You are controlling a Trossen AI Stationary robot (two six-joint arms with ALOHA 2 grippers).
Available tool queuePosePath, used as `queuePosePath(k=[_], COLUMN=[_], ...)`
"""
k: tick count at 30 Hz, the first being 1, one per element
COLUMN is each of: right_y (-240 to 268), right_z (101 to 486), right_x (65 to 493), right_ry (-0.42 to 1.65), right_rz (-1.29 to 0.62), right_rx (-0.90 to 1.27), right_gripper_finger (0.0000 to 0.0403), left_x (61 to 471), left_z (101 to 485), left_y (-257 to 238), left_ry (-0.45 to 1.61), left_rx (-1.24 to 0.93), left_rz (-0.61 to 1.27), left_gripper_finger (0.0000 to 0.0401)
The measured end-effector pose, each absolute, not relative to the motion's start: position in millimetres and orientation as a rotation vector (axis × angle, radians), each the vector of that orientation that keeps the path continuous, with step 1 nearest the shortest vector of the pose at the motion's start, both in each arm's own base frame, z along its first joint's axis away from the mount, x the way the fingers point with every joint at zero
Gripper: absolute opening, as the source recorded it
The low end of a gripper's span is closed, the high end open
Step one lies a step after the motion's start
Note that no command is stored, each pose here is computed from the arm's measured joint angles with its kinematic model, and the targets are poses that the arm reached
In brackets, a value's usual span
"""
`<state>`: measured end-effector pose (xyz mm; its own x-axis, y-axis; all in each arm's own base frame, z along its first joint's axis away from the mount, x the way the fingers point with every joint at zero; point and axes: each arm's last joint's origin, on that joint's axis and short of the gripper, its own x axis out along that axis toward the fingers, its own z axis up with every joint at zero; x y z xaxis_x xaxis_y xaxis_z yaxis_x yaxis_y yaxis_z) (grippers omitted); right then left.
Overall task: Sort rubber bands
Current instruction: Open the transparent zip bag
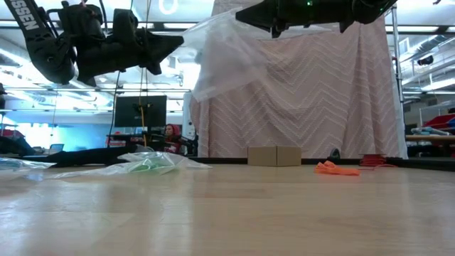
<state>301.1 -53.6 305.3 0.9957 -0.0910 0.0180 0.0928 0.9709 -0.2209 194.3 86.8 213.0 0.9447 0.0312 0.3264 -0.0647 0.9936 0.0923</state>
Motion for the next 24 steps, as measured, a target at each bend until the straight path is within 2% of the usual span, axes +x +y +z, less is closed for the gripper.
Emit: queuePosePath(k=[15, 24], right_y=[-52, -57], right_z=[297, 263], right_x=[305, 330], right_ry=[0.041, 0.093], right_rz=[-0.081, -0.1], right_rx=[-0.184, -0.182], right_gripper_finger=[0.0, 0.0], left_x=[218, 236], left_z=[225, 216], left_y=[85, 83], left_ry=[-0.249, -0.169], left_rx=[0.059, 0.027], left_rz=[0.021, 0.009], left_gripper_finger=[0.0004, 0.0004])
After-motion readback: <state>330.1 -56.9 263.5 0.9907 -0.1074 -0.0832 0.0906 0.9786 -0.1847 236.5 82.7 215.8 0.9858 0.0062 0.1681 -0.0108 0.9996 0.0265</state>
